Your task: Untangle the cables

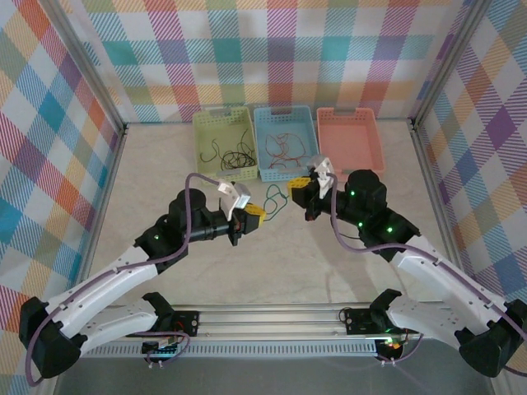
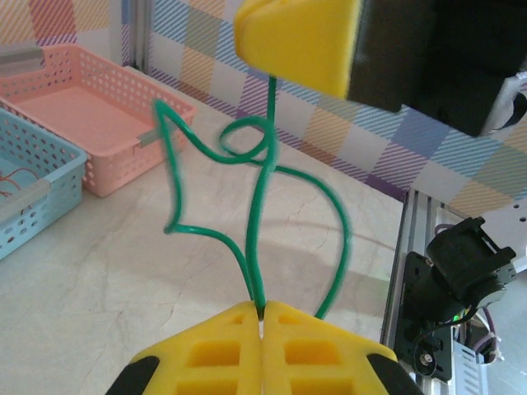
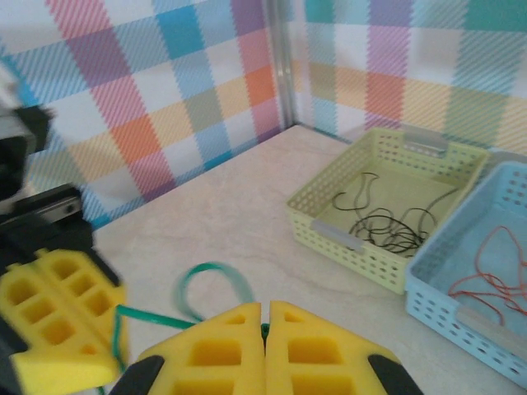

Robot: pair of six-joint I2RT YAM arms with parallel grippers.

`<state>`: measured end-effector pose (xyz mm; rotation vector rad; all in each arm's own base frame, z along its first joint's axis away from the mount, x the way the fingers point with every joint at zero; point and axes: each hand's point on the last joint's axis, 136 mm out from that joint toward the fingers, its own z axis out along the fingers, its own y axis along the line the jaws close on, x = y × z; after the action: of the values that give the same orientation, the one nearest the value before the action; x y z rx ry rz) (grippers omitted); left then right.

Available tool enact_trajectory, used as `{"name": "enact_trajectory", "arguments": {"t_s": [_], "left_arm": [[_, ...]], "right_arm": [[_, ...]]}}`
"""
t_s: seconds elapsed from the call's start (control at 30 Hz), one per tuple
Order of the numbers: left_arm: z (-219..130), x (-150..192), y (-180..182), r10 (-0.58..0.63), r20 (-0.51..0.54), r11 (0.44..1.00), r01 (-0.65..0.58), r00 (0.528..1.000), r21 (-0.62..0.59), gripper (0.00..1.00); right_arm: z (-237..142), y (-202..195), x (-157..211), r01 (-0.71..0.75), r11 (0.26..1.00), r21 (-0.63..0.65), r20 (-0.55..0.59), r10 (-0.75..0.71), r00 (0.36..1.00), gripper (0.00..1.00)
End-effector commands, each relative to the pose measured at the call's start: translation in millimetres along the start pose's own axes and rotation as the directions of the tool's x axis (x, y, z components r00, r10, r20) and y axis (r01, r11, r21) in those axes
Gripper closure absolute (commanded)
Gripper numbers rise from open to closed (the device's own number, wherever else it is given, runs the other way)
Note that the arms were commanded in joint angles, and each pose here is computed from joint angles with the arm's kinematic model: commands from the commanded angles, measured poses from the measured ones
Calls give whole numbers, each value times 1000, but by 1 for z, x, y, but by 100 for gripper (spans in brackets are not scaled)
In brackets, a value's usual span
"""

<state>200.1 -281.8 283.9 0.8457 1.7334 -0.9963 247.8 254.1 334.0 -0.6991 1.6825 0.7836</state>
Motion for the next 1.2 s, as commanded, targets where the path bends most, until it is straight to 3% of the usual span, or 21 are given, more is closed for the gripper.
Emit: {"name": "enact_trajectory", "arguments": {"t_s": [0.0, 0.37, 0.6, 0.8, 0.97, 1.17], "left_arm": [[-9, 26, -3, -64, -59, 998, 63, 996, -10, 100], [-41, 22, 13, -120, 33, 979, 124, 992, -161, 100], [-99, 21, 55, -158, 148, 858, 210, 976, -468, 100], [-130, 12, 54, -134, 230, 829, 236, 964, -507, 100], [-158, 14, 72, -115, 276, 737, 268, 954, -620, 100], [-152, 13, 65, -110, 299, 775, 271, 948, -571, 100]], "right_arm": [[-13, -41, -21, -78, 981, 178, 94, 62, 994, 100], [-46, -136, -14, -299, 848, 437, 196, 234, 952, 100], [-88, -200, 7, -419, 674, 609, 296, 298, 908, 100], [-96, -215, 19, -443, 626, 642, 315, 311, 897, 100], [-115, -229, 28, -468, 554, 689, 346, 316, 884, 100], [-111, -229, 31, -485, 561, 671, 351, 336, 874, 100]]}}
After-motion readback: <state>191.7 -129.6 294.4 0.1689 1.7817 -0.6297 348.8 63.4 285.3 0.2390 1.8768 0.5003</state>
